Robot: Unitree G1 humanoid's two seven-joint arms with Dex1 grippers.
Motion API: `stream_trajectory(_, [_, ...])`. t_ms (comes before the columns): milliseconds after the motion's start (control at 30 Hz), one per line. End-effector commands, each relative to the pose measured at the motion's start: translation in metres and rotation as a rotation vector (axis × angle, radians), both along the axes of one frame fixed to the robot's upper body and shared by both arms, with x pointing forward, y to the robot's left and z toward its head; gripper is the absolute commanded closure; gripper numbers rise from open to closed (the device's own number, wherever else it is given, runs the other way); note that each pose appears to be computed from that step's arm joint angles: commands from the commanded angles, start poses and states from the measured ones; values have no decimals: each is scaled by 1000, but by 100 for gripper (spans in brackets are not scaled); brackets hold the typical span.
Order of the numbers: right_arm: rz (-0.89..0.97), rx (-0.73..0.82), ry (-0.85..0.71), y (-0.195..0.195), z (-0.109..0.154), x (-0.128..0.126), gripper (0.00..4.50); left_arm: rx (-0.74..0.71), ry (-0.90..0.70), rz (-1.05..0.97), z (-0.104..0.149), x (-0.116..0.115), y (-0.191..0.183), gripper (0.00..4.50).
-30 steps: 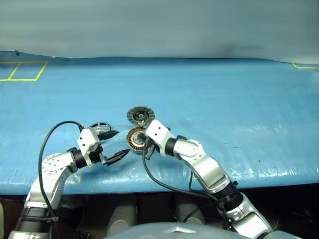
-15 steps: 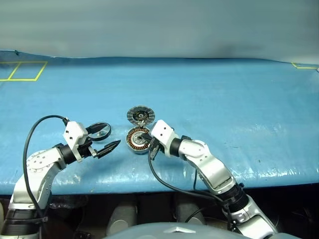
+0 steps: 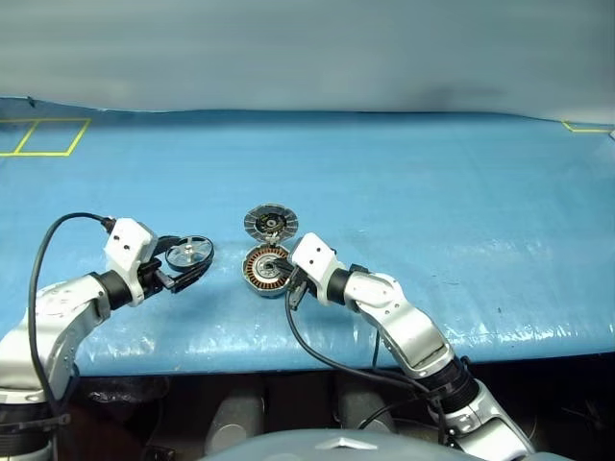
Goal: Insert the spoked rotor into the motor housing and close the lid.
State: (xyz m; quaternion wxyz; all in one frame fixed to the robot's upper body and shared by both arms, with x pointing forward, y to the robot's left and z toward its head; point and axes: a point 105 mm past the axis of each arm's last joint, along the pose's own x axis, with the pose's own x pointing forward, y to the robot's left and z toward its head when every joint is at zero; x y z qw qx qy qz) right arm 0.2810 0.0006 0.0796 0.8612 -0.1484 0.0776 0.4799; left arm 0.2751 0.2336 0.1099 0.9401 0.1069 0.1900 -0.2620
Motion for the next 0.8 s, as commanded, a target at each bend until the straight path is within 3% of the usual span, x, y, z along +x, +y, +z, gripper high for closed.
stream_trajectory(33, [19, 32, -51, 8, 13, 0, 450, 34, -5, 42, 23, 5, 6, 3])
stream_trajectory(267, [20, 54, -45, 12, 13, -1, 450, 84, 5, 119, 43, 27, 21, 3])
stream_trajectory(400, [28, 52, -44, 13, 13, -2, 450, 199, 86, 85, 35, 29, 23, 3])
stream_trajectory(667, [24, 42, -45, 14, 10, -1, 450, 255, 171, 22, 22, 35, 18, 3])
stream_trajectory(800, [16, 41, -41, 13, 8, -1, 450, 265, 178, 5, 20, 38, 15, 96])
